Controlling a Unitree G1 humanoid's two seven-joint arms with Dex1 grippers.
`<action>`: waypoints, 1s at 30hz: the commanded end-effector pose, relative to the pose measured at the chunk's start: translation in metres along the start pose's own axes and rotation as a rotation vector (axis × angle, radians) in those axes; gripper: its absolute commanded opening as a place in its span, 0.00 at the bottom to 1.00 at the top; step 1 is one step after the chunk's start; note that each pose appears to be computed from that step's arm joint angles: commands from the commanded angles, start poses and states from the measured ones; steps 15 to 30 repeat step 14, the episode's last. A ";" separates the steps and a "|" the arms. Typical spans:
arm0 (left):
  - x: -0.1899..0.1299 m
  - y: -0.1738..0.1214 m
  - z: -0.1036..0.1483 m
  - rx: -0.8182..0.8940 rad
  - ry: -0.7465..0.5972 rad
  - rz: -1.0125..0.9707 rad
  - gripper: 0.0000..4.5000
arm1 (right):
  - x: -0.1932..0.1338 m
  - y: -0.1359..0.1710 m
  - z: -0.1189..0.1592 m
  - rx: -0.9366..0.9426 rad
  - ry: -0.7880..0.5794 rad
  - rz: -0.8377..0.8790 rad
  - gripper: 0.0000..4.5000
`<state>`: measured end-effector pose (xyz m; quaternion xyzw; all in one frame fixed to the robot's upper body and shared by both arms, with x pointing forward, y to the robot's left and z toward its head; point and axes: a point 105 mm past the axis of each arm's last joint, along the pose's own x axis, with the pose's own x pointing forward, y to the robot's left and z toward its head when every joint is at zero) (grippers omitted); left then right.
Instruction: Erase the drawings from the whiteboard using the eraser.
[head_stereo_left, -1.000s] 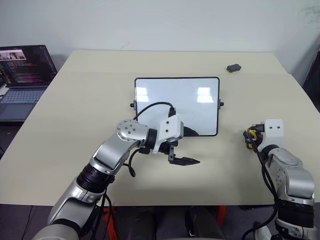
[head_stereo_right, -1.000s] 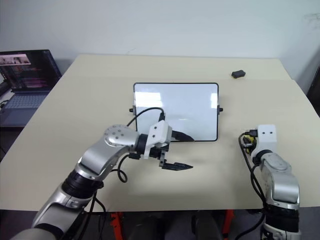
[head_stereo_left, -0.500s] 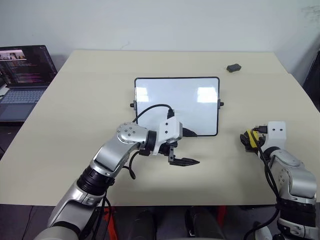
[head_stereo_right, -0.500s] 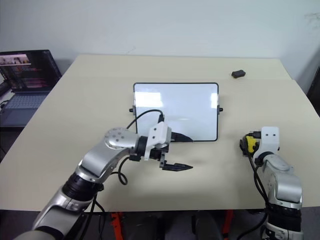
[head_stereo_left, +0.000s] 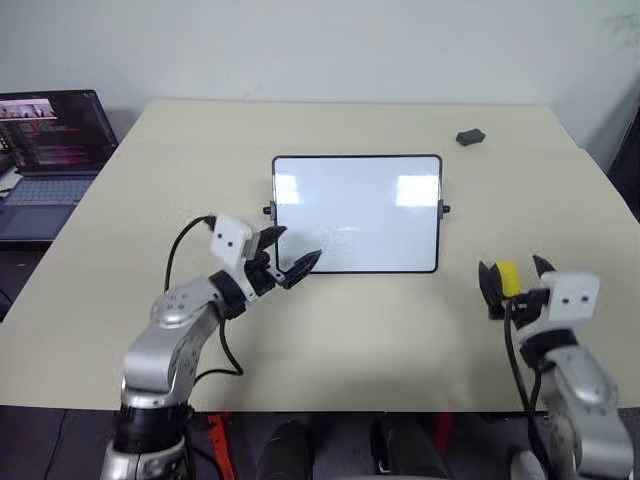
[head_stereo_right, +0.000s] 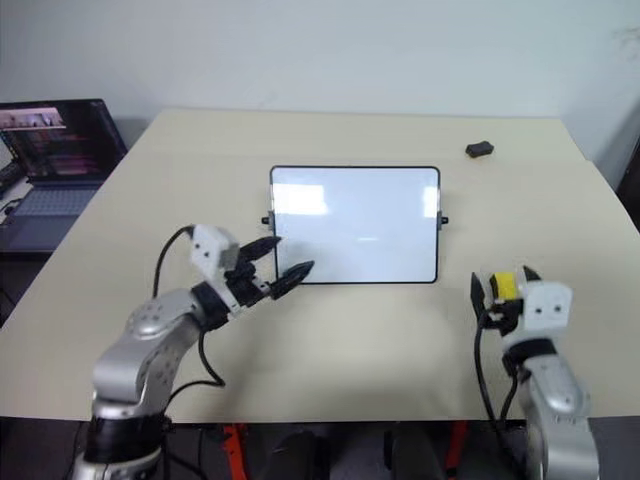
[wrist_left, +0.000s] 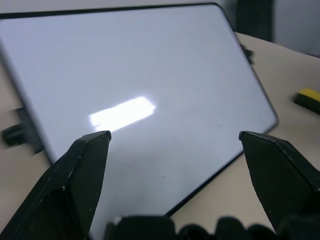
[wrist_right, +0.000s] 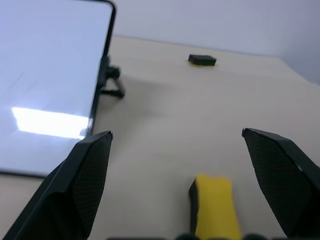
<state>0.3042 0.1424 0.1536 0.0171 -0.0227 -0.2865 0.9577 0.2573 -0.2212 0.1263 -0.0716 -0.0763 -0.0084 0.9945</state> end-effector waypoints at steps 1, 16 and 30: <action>-0.029 0.020 0.007 0.070 -0.070 0.244 1.00 | -0.016 0.004 -0.002 0.010 -0.072 0.012 1.00; -0.037 0.033 -0.005 0.076 -0.092 0.469 1.00 | -0.019 0.017 -0.033 -0.001 0.000 0.148 1.00; -0.037 0.033 -0.005 0.076 -0.092 0.469 1.00 | -0.019 0.017 -0.033 -0.001 0.000 0.148 1.00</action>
